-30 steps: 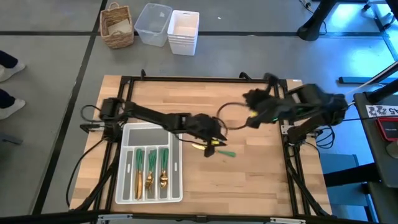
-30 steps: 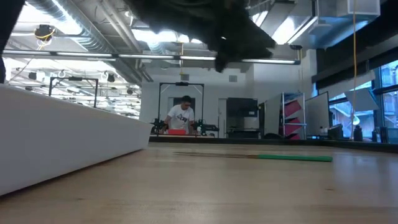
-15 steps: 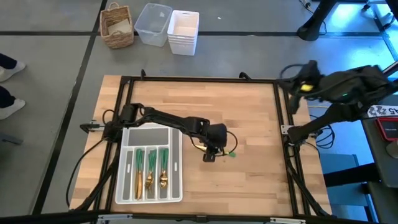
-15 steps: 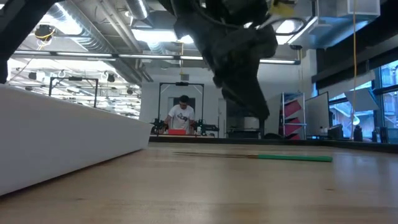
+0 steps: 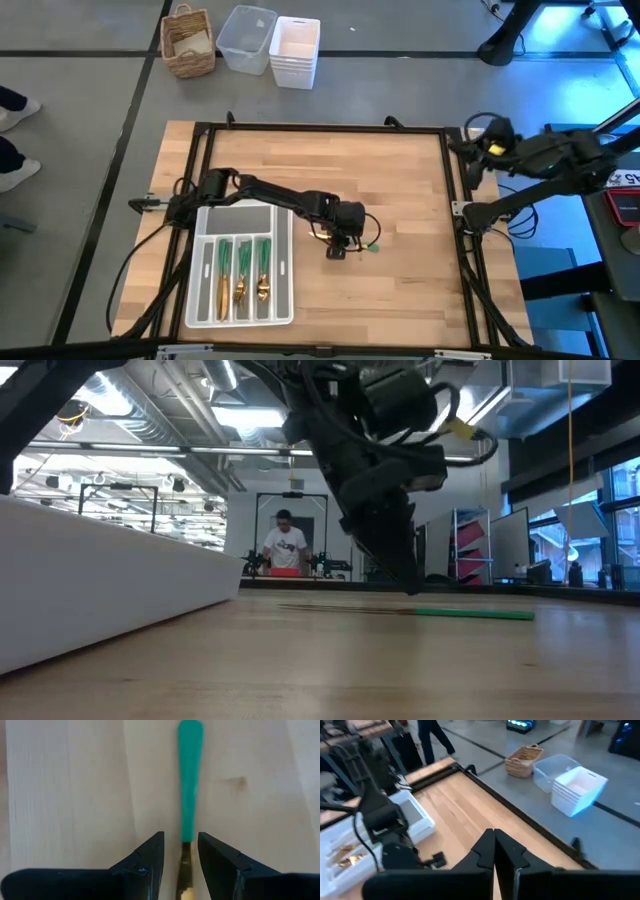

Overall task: Sort silverware
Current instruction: Put the green knife on the silverware tray

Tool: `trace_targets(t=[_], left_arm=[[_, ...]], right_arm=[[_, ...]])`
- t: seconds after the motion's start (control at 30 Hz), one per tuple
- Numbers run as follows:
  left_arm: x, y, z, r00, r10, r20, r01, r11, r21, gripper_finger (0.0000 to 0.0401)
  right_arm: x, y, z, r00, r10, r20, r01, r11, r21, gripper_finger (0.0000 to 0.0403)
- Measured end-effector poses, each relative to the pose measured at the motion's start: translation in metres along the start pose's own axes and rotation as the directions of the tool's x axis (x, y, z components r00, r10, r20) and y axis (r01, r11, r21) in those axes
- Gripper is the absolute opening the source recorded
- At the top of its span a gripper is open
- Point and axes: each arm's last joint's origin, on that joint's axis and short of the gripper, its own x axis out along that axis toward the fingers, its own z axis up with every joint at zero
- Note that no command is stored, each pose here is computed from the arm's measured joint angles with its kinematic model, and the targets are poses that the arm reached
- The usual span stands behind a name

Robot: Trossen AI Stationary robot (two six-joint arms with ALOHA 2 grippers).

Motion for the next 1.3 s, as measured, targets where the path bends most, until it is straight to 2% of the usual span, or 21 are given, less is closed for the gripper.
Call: trace_targets(t=[0.17, 0.33, 0.6, 0.77, 0.97, 1.17, 1.3], left_arm=[[0.008, 0.003, -0.004, 1.0, 0.001, -0.026, -0.001, 1.0, 0.003, 0.0113], [0.011, -0.003, -0.005, 0.999, -0.009, -0.034, 0.01, 1.0, 0.009, 0.0113], [0.005, -0.001, -0.003, 1.0, 0.006, -0.017, -0.007, 0.998, -0.06, 0.0113], [0.004, -0.004, -0.002, 1.0, 0.003, -0.017, -0.004, 0.999, -0.054, 0.0113], [0.005, -0.017, -0.001, 1.0, -0.012, -0.017, 0.011, 0.999, -0.03, 0.0113], [0.005, -0.028, -0.001, 1.0, -0.004, -0.015, 0.004, 1.0, 0.011, 0.0113], [0.005, -0.026, -0.001, 0.999, 0.033, -0.015, -0.032, 0.999, 0.009, 0.0113]], right_arm=[[0.018, -0.008, -0.04, 0.996, 0.069, 0.058, -0.073, 0.995, 0.073, 0.0005], [0.029, -0.018, -0.076, 0.986, 0.138, 0.09, -0.153, 0.97, 0.187, 0.0005], [0.037, -0.034, -0.111, 0.985, 0.144, 0.099, -0.166, 0.944, 0.284, 0.0005], [0.042, -0.034, -0.121, 0.987, 0.136, 0.084, -0.155, 0.944, 0.293, 0.0005], [0.06, -0.029, -0.139, 0.992, 0.12, 0.044, -0.127, 0.96, 0.25, 0.0005], [0.082, -0.018, -0.161, 0.975, 0.222, 0.036, -0.224, 0.949, 0.222, 0.0005], [0.093, -0.01, -0.169, 0.939, 0.335, 0.083, -0.344, 0.923, 0.171, 0.0005]])
